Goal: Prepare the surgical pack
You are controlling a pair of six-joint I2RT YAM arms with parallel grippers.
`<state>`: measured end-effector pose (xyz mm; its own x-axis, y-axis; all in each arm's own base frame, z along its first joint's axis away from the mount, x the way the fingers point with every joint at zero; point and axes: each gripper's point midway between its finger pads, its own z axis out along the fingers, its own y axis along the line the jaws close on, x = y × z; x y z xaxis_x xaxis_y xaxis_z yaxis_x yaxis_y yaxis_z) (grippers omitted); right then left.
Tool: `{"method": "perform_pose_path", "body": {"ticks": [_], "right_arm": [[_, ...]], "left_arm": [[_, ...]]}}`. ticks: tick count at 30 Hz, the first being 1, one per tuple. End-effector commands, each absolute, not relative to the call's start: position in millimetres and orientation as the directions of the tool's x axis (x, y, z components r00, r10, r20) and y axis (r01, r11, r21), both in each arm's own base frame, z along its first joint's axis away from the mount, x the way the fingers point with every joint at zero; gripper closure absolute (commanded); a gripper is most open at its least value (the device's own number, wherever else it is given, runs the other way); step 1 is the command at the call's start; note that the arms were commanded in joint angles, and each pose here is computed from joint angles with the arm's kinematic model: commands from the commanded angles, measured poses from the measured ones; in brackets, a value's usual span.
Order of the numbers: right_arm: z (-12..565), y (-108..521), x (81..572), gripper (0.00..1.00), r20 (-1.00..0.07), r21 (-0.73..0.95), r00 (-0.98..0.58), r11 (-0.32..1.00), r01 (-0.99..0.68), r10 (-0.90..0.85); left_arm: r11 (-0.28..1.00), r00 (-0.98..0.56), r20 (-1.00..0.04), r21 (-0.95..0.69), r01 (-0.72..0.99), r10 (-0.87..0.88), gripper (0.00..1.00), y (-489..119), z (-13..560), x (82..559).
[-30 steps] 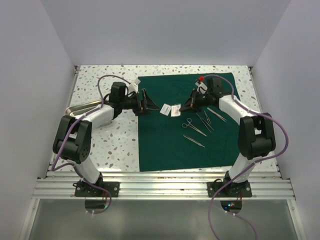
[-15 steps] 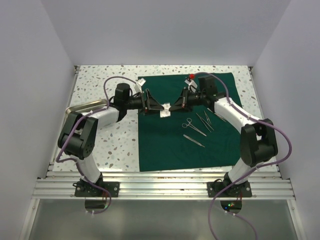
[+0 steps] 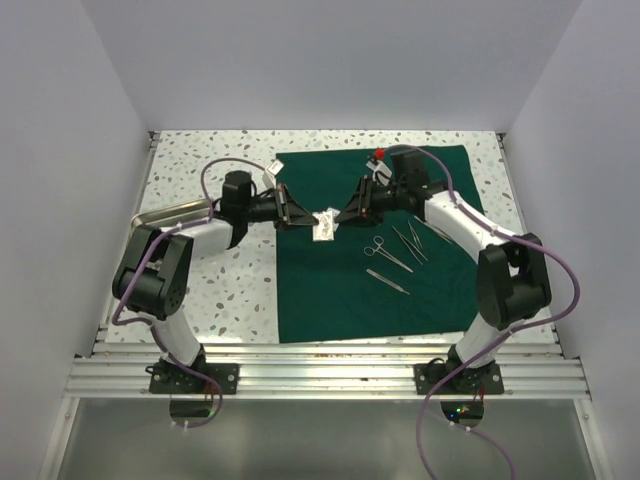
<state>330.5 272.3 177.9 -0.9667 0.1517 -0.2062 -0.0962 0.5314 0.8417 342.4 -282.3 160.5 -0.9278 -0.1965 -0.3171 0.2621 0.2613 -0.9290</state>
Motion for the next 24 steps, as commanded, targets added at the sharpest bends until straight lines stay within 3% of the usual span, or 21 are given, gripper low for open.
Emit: {"method": "perform_pose_path", "body": {"ticks": [1,9,12,17,24], "right_arm": [[174.6,264.6,338.5,0.71,-0.221,0.785,-0.965,0.613,-0.088,0.144],[150.1,248.0,343.5,0.66,-0.206,0.7,-0.972,0.711,-0.066,0.113],[142.0,248.8,341.8,0.65,-0.181,0.701,-0.978,0.711,-0.056,0.102],[129.2,252.4,341.2,0.65,-0.145,0.708,-0.985,0.705,-0.041,0.089],[117.5,252.0,339.6,0.65,-0.126,0.705,-0.99,0.708,-0.042,0.066]], "left_arm": [[0.3,-0.907,-0.352,-0.913,0.278,-0.23,1.0,-250.7,161.4,348.2],[0.471,-0.813,-0.409,-0.861,0.194,-0.414,1.0,-108.3,150.7,377.9],[0.516,-0.767,-0.4,-0.85,0.105,-0.502,1.0,-49.6,146.9,378.0],[0.545,-0.668,-0.3,-0.817,-0.188,-0.681,1.0,31.7,114.1,367.0],[0.567,-0.632,-0.289,-0.769,-0.294,-0.719,1.0,65.2,87.5,370.9]]}}
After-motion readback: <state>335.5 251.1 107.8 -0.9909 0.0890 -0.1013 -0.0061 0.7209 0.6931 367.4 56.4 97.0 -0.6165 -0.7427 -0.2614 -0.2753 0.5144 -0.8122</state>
